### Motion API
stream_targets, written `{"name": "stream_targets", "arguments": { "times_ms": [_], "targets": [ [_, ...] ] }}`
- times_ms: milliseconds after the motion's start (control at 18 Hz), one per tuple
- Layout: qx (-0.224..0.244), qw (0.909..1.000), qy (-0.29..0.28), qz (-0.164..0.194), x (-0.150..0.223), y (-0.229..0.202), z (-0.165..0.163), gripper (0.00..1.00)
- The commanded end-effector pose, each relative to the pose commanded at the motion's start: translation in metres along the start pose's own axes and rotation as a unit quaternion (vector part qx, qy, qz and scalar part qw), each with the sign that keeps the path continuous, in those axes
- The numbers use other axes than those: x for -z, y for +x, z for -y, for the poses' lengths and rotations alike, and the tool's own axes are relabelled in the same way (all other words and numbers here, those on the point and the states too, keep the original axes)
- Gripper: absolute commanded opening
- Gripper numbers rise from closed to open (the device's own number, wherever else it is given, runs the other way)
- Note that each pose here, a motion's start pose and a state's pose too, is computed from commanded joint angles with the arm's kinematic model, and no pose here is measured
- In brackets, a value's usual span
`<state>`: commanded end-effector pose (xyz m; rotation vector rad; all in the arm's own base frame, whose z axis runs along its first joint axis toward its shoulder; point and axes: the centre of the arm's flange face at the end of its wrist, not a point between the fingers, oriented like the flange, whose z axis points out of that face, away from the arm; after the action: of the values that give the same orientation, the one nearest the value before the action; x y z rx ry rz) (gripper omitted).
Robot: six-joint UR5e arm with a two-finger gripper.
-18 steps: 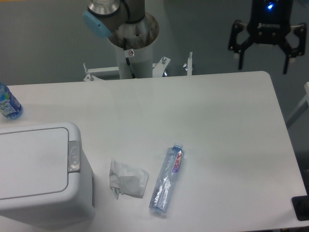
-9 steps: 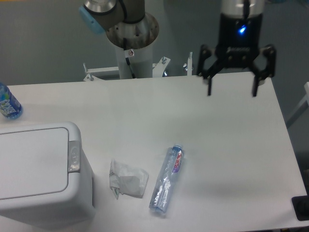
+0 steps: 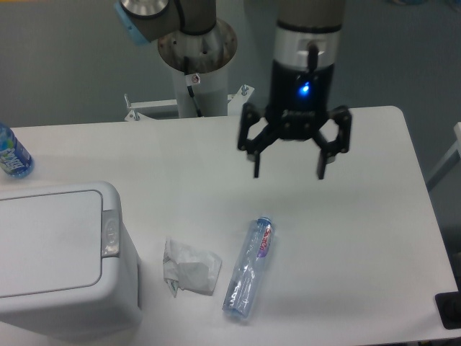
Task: Open the trash can
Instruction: 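Move the open gripper over the table toward the white trash bin lid, then lower the gripper onto the lid's hinge edge beside the bin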
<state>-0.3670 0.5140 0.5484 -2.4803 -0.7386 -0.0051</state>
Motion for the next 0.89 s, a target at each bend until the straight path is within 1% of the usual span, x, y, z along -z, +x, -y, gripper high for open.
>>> {"name": "stream_targets", "arguments": {
  "times_ms": [167,278,389,667,889],
  "targets": [
    [0.023,0.9996,0.004,-0.014,-0.026,0.032,0.005,1.0],
    [0.027,0.9993,0.004,-0.024,-0.04,0.052,0.006,1.0],
    [0.036,0.9989,0.004,-0.028,-0.047,0.062,0.006,1.0],
    [0.022,0.9987,-0.009,-0.046,-0.065,0.1,0.001,1.0],
    [0.014,0.9984,-0.019,-0.052,-0.076,0.115,-0.003,1.0]
  ]
}}
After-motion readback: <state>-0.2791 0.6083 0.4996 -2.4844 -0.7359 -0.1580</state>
